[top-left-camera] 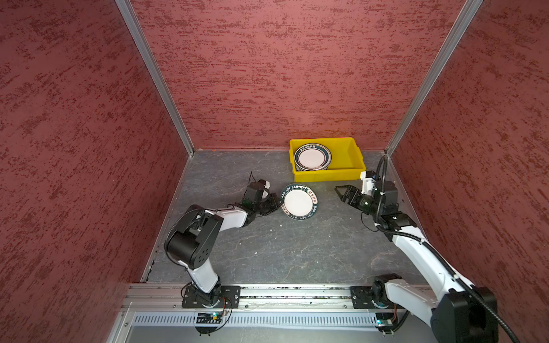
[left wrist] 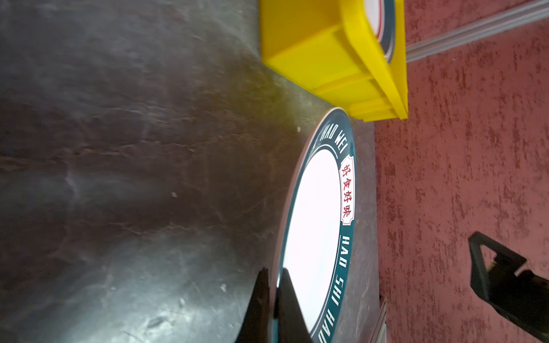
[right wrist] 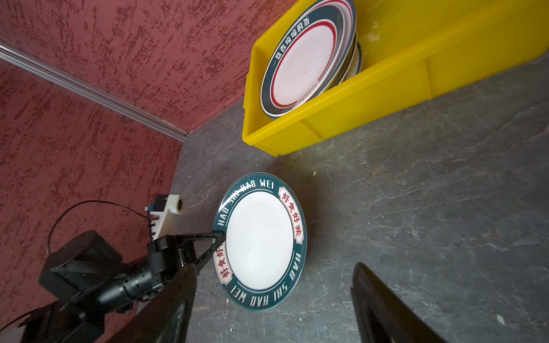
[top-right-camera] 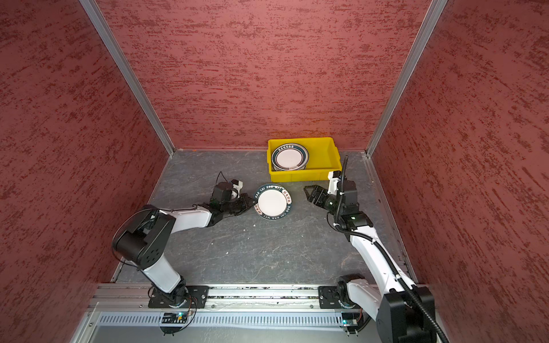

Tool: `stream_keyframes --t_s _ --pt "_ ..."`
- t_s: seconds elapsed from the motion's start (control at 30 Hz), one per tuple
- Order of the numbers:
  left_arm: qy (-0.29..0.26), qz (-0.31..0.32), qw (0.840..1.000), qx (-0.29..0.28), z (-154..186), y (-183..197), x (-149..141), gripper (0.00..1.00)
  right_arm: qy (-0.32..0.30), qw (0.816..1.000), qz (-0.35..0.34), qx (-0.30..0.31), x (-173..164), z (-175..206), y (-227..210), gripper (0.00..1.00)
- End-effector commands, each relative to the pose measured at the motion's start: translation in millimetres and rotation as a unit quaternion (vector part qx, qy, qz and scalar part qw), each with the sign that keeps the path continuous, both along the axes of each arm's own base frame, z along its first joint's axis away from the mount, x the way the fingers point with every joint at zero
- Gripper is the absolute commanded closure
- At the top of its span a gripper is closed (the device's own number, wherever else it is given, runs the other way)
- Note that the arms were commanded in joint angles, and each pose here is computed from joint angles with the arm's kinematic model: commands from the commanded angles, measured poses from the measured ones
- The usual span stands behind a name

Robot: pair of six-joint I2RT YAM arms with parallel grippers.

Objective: Place the plates into the plastic bin on the countertop
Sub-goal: Pick up the plate from the center of the table, then place the plate in the plastic bin.

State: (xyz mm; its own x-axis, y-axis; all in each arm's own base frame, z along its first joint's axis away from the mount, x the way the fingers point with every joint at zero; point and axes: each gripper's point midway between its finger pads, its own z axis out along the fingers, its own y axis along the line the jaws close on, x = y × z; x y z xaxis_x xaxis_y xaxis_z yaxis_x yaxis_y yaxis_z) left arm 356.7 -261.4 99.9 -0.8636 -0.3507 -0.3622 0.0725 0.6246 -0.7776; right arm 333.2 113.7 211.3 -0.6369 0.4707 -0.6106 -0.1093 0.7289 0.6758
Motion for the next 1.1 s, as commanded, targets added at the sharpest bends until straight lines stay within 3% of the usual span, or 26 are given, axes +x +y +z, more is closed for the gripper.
stream_keyframes --t_s 0.0,0.2,0.43,0.67,0.87,1.07 --pt "-0.059 -0.006 0.998 0.026 40.3 -4.1 1.6 1.0 -0.023 1.0 -0.021 0.001 -0.3 5.2 -8.0 0.17" --pt "-0.117 0.009 0.993 0.017 87.4 -11.6 18.2 1.0 -0.033 0.999 -0.036 -0.005 -5.0 4.1 -14.1 0.17" --pt "-0.152 0.012 0.988 0.026 105.7 -34.4 74.4 1.0 -0.026 0.998 -0.052 -0.026 -4.6 -7.6 -21.7 0.17" --pt "-0.155 0.036 0.982 0.104 73.5 -42.9 139.4 1.0 -0.003 0.995 -0.079 -0.056 -6.7 -28.8 -33.9 0.16" --pt "-0.116 0.053 0.987 0.102 43.6 -44.1 177.4 1.0 0.005 0.995 -0.082 -0.063 -8.8 -35.4 -36.2 0.16" --pt "-0.102 0.053 0.986 0.118 26.2 -47.7 196.5 1.0 0.025 0.994 -0.082 -0.073 -3.2 -42.5 -36.8 0.16"
